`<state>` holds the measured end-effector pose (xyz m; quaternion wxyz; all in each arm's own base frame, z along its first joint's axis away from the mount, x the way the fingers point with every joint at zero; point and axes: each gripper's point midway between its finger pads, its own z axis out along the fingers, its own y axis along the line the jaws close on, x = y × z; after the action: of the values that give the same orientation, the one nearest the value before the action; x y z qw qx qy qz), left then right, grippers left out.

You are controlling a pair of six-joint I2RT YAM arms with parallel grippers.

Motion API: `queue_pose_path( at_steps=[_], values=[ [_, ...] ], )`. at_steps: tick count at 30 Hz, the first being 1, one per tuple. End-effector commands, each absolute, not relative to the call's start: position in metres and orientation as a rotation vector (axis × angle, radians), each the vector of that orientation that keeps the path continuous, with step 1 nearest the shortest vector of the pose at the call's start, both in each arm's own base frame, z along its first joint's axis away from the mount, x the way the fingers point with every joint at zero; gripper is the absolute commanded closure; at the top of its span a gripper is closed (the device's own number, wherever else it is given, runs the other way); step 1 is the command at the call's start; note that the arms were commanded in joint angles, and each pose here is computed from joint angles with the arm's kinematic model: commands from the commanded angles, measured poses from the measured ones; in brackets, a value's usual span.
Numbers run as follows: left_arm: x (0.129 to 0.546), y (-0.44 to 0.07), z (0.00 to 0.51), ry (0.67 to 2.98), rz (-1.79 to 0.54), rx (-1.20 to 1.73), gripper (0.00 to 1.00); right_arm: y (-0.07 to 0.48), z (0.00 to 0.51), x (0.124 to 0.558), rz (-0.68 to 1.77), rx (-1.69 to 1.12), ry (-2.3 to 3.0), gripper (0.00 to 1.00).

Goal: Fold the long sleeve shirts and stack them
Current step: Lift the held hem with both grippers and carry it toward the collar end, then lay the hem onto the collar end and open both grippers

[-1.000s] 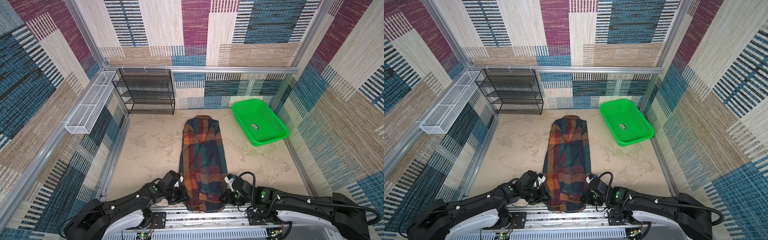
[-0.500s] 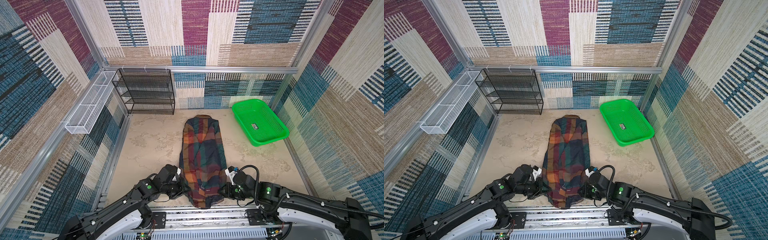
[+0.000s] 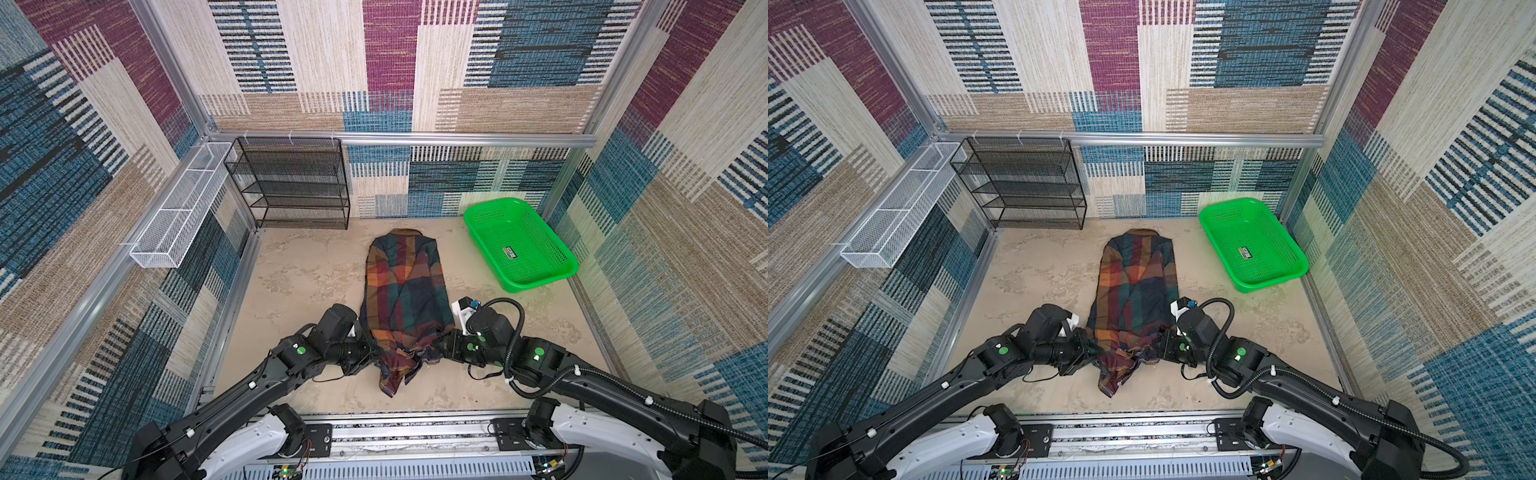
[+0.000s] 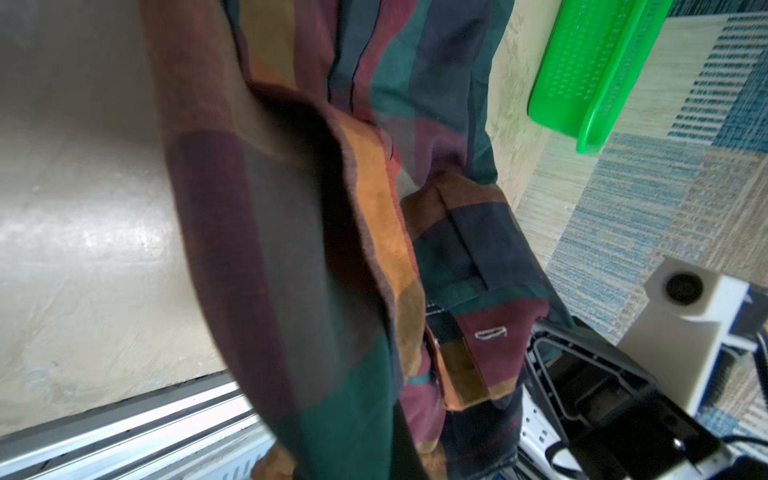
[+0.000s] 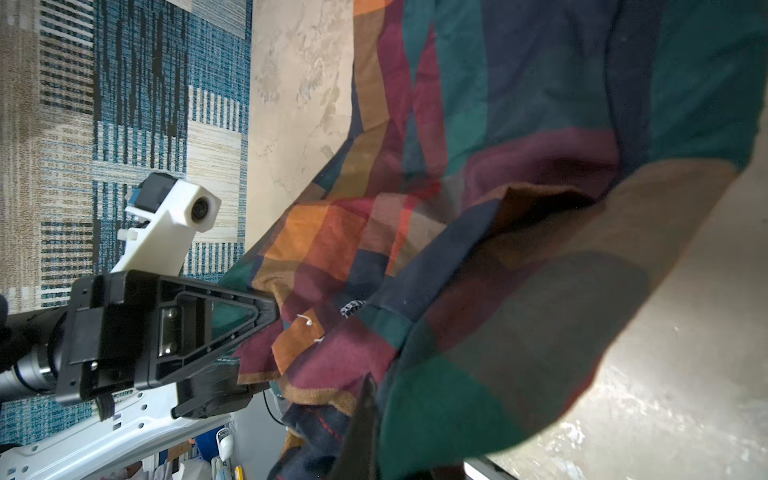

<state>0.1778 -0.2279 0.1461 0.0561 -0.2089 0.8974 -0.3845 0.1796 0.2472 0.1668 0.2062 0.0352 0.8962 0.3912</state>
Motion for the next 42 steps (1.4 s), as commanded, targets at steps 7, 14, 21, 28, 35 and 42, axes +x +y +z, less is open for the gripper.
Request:
queue_pose_path(
  at_steps=[7, 14, 21, 28, 35, 42],
  values=[
    [0.222, -0.217, 0.156, 2.727, -1.057, -0.756, 1.0, 0.246, 0.176, 0.215, 1.096, 0.04, 2.441, 1.0],
    [0.255, -0.218, 0.156, 2.761, -1.048, -0.822, 1.0, 0.241, 0.175, 0.244, 1.103, 0.042, 2.424, 1.0],
    [0.276, -0.22, 0.149, 2.812, -0.973, -0.828, 1.0, 0.238, 0.173, 0.272, 1.1, 0.052, 2.415, 1.0],
    [0.302, -0.214, 0.14, 2.84, -0.902, -0.865, 1.0, 0.227, 0.16, 0.303, 1.071, 0.097, 2.429, 1.0],
    [0.327, -0.214, 0.125, 2.905, -0.851, -0.869, 1.0, 0.222, 0.138, 0.325, 1.072, 0.121, 2.467, 1.0],
    [0.336, -0.21, 0.099, 2.96, -0.81, -0.898, 1.0, 0.223, 0.124, 0.341, 1.048, 0.123, 2.495, 1.0]
  ],
)
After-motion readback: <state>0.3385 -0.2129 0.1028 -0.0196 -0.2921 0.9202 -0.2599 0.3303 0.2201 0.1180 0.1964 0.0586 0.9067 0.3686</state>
